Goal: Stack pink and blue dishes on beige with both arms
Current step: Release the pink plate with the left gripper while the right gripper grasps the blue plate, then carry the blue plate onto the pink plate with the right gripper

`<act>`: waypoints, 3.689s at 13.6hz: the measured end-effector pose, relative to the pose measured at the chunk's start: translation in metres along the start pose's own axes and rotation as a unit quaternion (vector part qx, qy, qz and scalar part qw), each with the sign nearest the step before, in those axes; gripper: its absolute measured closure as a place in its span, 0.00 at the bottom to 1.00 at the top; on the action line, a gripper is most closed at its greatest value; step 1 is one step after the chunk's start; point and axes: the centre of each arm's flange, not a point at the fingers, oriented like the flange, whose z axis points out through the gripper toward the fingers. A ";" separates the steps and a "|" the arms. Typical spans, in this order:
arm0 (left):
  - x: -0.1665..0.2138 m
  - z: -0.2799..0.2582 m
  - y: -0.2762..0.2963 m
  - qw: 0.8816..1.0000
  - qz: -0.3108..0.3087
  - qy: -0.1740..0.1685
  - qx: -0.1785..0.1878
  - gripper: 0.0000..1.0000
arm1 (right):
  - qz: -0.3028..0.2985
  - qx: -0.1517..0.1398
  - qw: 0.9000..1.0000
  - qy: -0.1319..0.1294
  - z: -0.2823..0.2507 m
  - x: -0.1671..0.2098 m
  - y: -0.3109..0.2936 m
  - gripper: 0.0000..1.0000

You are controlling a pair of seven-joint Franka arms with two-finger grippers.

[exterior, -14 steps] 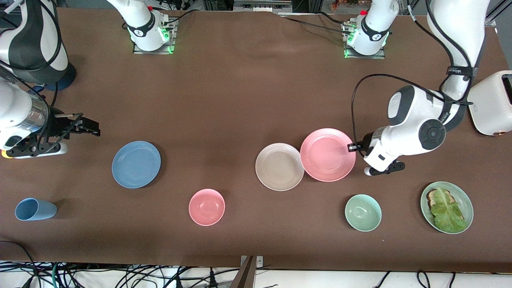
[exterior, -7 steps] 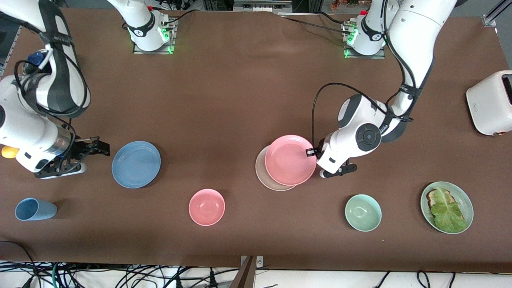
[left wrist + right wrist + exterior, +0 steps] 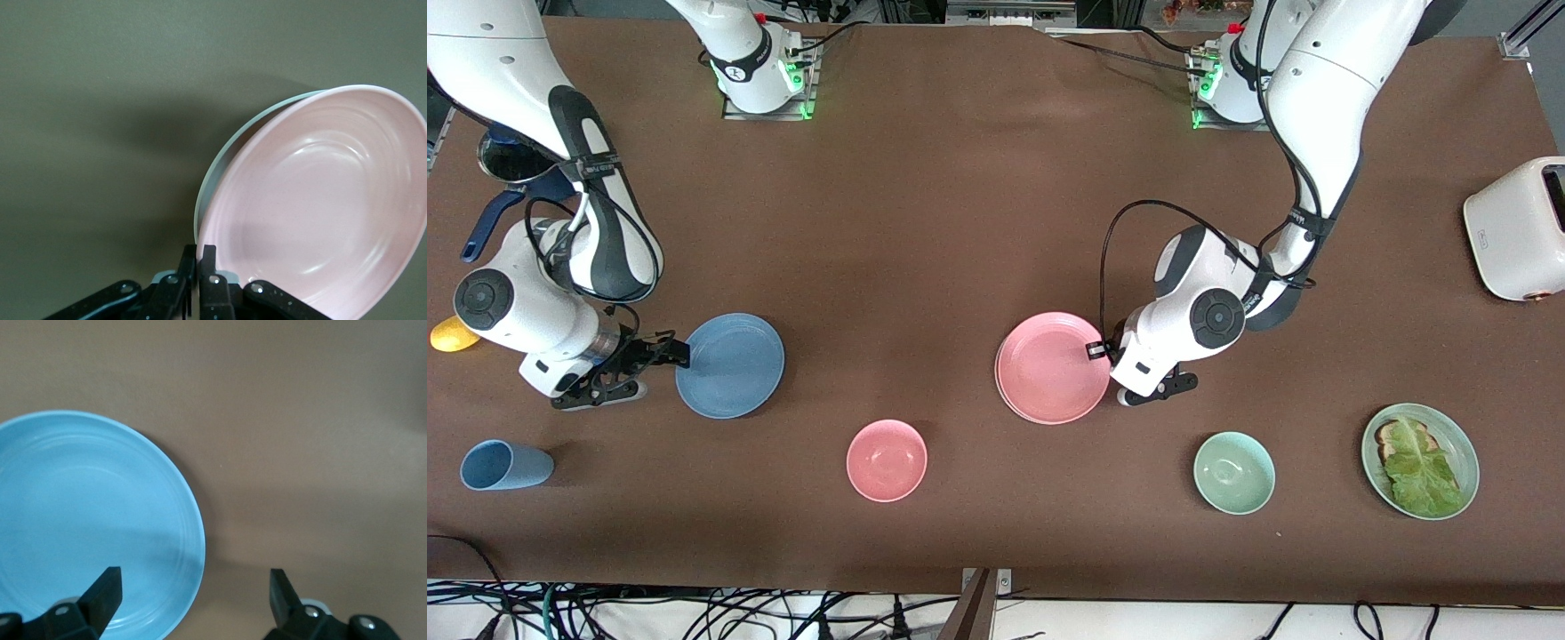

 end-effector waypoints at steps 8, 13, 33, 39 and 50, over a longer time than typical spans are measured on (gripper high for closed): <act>0.023 -0.029 -0.013 1.000 -0.005 0.026 0.007 0.12 | 0.001 -0.001 1.000 0.006 0.035 -0.018 -0.002 0.21; 0.045 -0.060 -0.059 0.999 0.010 0.012 0.032 0.00 | 0.003 0.001 1.000 0.003 0.046 -0.020 0.003 0.55; 0.089 -0.210 -0.292 0.987 0.098 -0.023 0.121 0.00 | 0.029 0.101 0.994 0.003 -0.161 0.020 -0.191 0.95; 0.056 -0.280 -0.267 0.984 0.112 0.021 0.137 0.00 | 0.107 0.104 0.989 -0.015 -0.121 0.031 -0.367 0.95; -0.049 -0.388 -0.208 0.979 0.132 0.108 0.113 0.00 | 0.244 0.115 0.961 0.064 -0.027 0.048 -0.541 0.95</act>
